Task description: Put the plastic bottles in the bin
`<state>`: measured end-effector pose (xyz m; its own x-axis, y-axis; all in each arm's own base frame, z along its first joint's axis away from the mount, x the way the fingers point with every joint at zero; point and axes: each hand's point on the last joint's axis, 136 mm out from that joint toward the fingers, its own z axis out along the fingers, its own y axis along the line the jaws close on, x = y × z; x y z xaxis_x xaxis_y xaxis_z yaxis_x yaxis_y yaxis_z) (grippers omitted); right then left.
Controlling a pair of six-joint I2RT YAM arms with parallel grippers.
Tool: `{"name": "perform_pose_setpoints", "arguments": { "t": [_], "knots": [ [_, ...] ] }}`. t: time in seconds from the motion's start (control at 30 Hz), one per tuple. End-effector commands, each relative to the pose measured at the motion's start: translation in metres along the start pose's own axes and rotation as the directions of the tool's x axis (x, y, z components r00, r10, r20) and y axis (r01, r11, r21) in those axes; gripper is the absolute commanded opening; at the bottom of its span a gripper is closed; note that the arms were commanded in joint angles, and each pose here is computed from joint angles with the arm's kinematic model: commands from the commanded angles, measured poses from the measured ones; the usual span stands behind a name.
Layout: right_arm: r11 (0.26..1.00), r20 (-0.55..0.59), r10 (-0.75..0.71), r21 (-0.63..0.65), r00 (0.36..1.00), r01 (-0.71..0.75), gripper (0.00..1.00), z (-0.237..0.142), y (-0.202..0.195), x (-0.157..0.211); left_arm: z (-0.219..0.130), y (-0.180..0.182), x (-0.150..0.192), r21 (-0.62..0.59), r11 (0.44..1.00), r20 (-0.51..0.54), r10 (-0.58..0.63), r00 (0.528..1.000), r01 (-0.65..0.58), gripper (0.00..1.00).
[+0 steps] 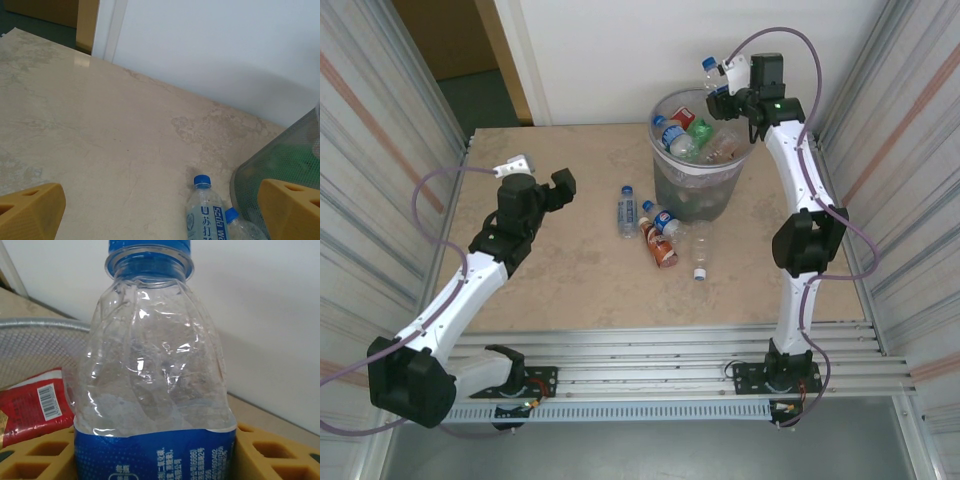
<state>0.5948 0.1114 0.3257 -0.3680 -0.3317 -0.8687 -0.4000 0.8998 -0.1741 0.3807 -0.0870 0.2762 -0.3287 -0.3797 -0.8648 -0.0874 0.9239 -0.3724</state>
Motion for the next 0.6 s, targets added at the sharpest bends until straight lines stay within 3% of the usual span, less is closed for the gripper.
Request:
{"name": "perform_pose_setpoints", "arguments": {
  "t": [0.0,0.23,0.57],
  "knots": [
    [0.998,0.008,-0.050,-0.029,0.999,0.050,0.64,-0.004,0.008,-0.006,-0.003,0.001,-0.011,-0.011,1.000,0.021,0.007,1.000,-0.007,0.99],
    [0.994,0.024,-0.060,-0.088,0.998,0.062,0.78,-0.012,0.023,-0.006,-0.003,0.003,-0.010,-0.017,1.000,0.022,0.006,1.000,-0.006,0.99],
    [0.986,0.035,-0.043,-0.162,0.998,0.048,0.67,-0.015,0.039,-0.005,-0.002,-0.003,-0.014,-0.003,1.000,0.021,0.009,1.000,-0.009,0.99]
  ]
}}
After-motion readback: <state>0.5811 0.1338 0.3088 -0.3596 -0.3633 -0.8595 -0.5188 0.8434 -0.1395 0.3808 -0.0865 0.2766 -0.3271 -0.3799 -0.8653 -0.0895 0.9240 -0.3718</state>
